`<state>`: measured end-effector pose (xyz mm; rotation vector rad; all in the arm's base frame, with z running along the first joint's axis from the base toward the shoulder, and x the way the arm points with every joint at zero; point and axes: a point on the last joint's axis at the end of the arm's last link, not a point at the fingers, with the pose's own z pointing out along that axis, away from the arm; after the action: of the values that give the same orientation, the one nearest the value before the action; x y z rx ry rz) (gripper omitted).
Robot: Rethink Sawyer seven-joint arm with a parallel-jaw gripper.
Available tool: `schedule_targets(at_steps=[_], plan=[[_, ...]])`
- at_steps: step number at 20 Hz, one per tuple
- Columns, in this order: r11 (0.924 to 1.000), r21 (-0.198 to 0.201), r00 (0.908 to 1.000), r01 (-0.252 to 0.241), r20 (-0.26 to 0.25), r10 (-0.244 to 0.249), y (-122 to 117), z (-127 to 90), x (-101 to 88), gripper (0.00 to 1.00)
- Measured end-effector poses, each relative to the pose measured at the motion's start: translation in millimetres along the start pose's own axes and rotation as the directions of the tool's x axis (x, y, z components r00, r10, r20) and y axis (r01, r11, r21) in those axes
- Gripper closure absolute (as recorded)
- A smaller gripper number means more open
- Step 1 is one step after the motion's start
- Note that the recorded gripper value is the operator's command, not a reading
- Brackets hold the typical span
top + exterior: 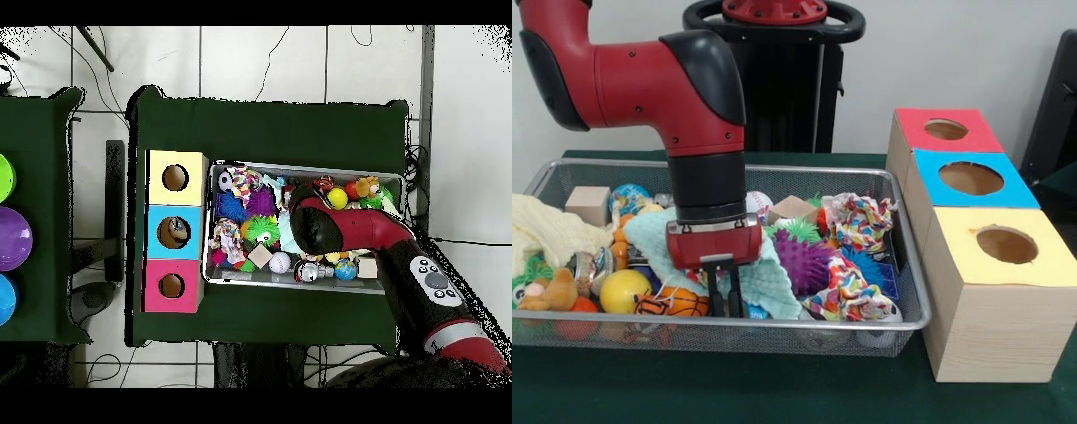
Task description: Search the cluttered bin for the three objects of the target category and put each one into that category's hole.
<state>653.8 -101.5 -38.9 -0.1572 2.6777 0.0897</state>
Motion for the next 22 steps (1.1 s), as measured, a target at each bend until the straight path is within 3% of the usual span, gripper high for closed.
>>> schedule_targets(at_steps=[12,17,22], plan=[[0.9994,0.014,0.9995,0.032,-0.004,-0.031,6.4,-4.1,-4.1,1.00],[0.9990,0.022,0.9992,0.039,0.001,-0.039,5.9,-16.9,-11.9,1.00],[0.9984,0.045,0.9995,0.033,-0.004,-0.032,1.1,-47.0,-30.9,1.00]])
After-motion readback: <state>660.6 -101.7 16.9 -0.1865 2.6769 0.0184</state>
